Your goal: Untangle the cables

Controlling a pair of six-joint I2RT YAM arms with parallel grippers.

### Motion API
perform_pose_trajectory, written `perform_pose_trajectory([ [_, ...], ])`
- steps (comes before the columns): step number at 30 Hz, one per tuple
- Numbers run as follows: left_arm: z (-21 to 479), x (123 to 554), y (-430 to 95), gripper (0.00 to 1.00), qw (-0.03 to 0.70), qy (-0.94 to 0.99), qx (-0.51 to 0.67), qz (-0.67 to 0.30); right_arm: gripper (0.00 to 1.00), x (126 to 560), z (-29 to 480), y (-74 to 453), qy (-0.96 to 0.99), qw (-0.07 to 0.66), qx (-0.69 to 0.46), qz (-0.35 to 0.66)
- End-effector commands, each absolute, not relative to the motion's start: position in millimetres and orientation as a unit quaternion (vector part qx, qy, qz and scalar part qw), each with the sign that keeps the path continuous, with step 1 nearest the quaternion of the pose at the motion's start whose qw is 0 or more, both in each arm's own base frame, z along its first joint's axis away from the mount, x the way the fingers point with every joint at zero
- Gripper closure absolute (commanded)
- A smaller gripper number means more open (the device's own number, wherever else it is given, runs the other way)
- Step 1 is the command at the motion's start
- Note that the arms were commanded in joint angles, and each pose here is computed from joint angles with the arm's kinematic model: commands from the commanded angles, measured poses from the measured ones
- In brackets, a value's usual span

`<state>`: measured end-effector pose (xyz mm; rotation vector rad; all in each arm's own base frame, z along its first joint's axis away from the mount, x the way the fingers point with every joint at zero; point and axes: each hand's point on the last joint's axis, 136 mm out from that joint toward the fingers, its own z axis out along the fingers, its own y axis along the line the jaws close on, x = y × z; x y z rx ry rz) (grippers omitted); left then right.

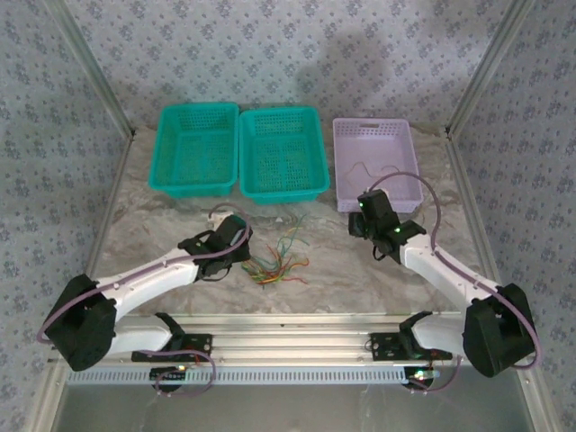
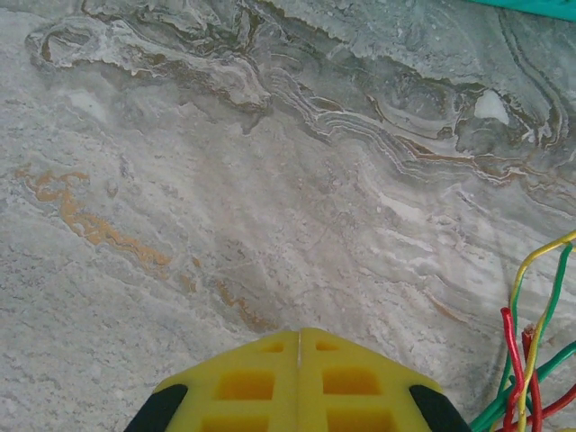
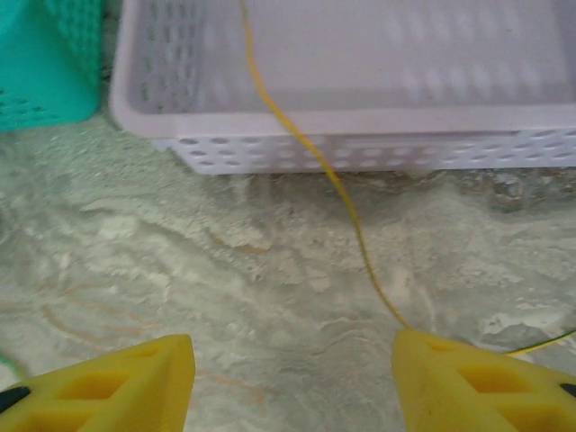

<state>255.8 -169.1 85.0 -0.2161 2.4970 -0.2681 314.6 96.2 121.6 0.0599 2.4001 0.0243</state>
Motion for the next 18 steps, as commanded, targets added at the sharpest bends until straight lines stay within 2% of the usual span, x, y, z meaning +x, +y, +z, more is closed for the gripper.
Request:
perform_pose_trajectory([
  [1,98.1,258.8,-168.5,1.00,0.325,0.937,-0.077,-0.100,0.39,322.9,112.0,82.4,0.929,0.365,0.053,-0.028],
  [6,99.2,258.9,-167.5,1.00,0.325,0.937,-0.078,-0.098,0.41,324.2,83.8,76.0,0.942,0.326,0.073,-0.028],
  [11,99.5,258.4,-167.1,1.00,0.324,0.938,-0.076,-0.095,0.42,331.9,70.6,67.4,0.943,0.317,0.103,-0.002],
  [18,101.6,258.9,-165.8,1.00,0.326,0.938,-0.075,-0.090,0.49,344.1,52.7,72.2,0.950,0.296,0.098,0.014],
])
